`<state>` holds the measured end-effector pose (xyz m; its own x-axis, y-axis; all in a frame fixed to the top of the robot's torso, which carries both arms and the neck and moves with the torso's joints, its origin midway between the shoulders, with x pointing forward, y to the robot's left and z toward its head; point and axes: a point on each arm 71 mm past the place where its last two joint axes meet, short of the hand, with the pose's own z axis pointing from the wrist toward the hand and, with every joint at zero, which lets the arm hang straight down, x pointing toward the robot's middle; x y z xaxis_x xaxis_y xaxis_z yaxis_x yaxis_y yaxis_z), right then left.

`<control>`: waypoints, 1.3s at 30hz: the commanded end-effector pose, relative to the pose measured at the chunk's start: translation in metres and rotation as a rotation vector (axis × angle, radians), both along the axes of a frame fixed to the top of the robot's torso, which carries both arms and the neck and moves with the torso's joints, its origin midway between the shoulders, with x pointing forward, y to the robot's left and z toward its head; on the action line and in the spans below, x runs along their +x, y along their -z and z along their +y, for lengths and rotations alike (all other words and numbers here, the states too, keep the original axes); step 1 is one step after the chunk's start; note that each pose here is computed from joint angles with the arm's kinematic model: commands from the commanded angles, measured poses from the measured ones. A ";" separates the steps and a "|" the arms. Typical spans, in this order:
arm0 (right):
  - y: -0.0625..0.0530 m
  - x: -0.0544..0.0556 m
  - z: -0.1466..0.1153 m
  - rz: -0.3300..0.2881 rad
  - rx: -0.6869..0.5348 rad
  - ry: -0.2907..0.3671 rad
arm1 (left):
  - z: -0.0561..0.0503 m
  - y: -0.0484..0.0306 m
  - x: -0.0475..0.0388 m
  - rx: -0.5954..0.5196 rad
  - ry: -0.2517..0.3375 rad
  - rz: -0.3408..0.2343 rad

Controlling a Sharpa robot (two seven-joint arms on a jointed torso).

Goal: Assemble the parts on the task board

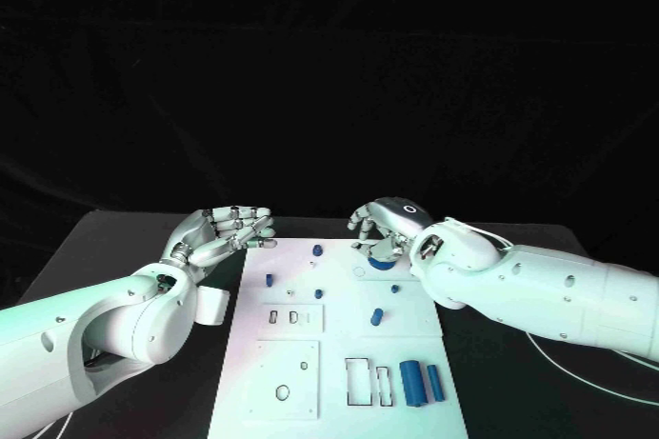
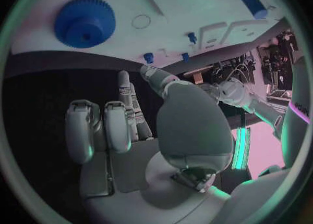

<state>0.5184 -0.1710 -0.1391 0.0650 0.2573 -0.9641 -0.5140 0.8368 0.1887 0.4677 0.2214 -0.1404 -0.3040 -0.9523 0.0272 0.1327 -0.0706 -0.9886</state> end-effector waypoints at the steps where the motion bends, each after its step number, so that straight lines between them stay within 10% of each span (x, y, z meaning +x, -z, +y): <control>1: 0.003 -0.004 -0.023 0.166 0.077 0.061 | -0.001 -0.0010 0.0003 -0.013 0.015 0.002; 12: 0.007 -0.007 -0.066 0.320 0.107 0.153 | -0.002 0.0001 0.0025 -0.013 0.019 0.006; 39: 0.027 0.012 -0.039 0.290 0.078 0.158 | -0.002 0.0010 0.0041 -0.013 0.022 0.010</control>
